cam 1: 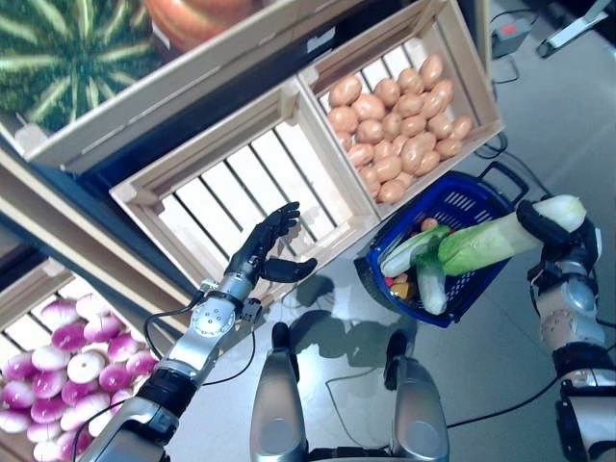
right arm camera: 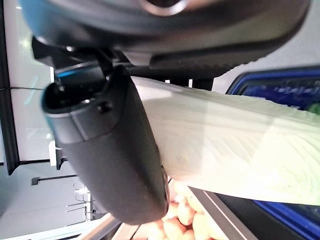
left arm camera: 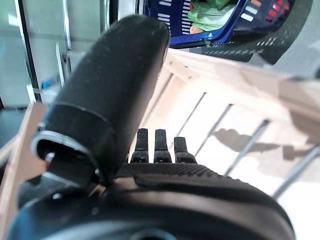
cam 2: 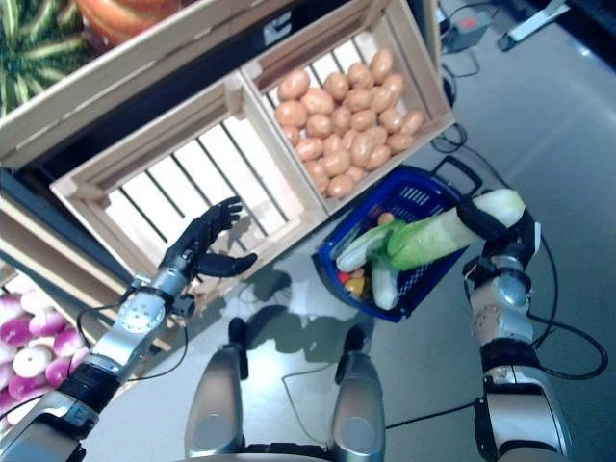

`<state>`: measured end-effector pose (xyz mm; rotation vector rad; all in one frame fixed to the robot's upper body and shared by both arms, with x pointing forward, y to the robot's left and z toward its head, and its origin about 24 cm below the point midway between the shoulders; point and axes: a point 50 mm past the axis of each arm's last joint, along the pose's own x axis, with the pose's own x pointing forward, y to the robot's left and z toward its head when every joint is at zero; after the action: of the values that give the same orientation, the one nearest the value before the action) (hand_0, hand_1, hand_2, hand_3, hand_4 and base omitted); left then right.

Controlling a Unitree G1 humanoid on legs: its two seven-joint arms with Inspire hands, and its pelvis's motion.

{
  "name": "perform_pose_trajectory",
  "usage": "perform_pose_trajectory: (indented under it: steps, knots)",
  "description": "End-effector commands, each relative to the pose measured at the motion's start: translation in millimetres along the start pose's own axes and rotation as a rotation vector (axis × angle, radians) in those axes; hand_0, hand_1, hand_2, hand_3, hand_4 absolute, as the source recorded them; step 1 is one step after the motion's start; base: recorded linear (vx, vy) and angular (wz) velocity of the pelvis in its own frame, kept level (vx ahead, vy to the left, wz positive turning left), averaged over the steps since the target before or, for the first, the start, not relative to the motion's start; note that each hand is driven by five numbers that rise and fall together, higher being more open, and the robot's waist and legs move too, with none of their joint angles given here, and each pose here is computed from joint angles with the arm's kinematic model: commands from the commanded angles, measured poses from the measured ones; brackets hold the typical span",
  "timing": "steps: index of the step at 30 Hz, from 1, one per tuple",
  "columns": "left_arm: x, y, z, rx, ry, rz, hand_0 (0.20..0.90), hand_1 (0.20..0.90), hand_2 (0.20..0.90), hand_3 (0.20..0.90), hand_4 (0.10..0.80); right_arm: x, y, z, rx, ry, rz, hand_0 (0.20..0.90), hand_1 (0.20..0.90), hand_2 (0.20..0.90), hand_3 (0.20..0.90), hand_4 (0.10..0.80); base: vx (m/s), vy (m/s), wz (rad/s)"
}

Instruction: Put vegetables into the basket

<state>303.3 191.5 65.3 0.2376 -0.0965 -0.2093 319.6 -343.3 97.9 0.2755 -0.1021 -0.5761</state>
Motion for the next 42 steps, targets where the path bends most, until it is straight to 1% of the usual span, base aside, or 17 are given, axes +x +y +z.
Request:
perform_pose_trajectory:
  steps: [1, 7, 11, 12, 13, 23, 33, 39, 42]
  knots:
    - [9.9, -3.5, 49.0, -0.068, -0.269, 0.004, 0.900, 0.900, 0.900, 0.900, 0.800, 16.7, -8.2, 77.9, 0.092, -0.313, -0.078, 0.300, 0.300, 0.300, 0.300, 0.400, -0.144, 0.018, 0.18]
    - [19.7, -7.0, 66.6, -0.087, -0.343, -0.013, 0.900, 0.900, 0.900, 0.900, 0.800, 29.9, 0.5, 97.0, 0.104, -0.309, -0.120, 0.300, 0.300, 0.300, 0.300, 0.400, -0.114, 0.005, 0.12]
    - [23.4, -5.9, 71.5, -0.116, -0.359, -0.023, 0.900, 0.900, 0.900, 0.900, 0.800, 33.7, 4.2, 101.7, 0.115, -0.299, -0.128, 0.300, 0.300, 0.300, 0.300, 0.400, -0.023, -0.006, 0.05]
    - [24.1, -7.1, 72.4, -0.123, -0.364, -0.026, 0.900, 0.900, 0.900, 0.900, 0.800, 34.4, 5.4, 101.7, 0.112, -0.293, -0.122, 0.507, 0.507, 0.507, 0.507, 0.538, -0.107, -0.002, 0.10]
    - [24.7, -7.4, 75.0, -0.132, -0.377, -0.030, 0.900, 0.900, 0.900, 0.900, 0.800, 35.1, 7.7, 103.6, 0.119, -0.296, -0.107, 0.900, 0.900, 0.900, 0.900, 0.800, -0.045, -0.004, 0.10]
    - [25.5, -4.6, 78.9, -0.148, -0.403, -0.032, 0.900, 0.900, 0.900, 0.900, 0.800, 36.5, 4.4, 106.5, 0.099, -0.283, -0.160, 0.900, 0.900, 0.900, 0.900, 0.800, -0.015, -0.002, 0.02]
    - [23.9, -0.2, 78.8, -0.152, -0.399, -0.049, 0.900, 0.900, 0.900, 0.900, 0.800, 33.9, -4.1, 102.0, 0.115, -0.282, -0.146, 0.900, 0.900, 0.900, 0.900, 0.800, -0.015, 0.018, -0.02]
    - [23.8, 1.7, 70.4, -0.151, -0.355, -0.052, 0.900, 0.900, 0.900, 0.900, 0.800, 30.8, -4.7, 92.3, 0.095, -0.280, -0.114, 0.900, 0.900, 0.900, 0.900, 0.800, 0.058, 0.042, -0.05]
    - [20.4, 2.9, 57.6, -0.142, -0.306, -0.056, 0.900, 0.900, 0.900, 0.900, 0.800, 26.7, 1.7, 79.4, 0.089, -0.266, -0.061, 0.900, 0.900, 0.900, 0.900, 0.800, 0.117, 0.028, -0.10]
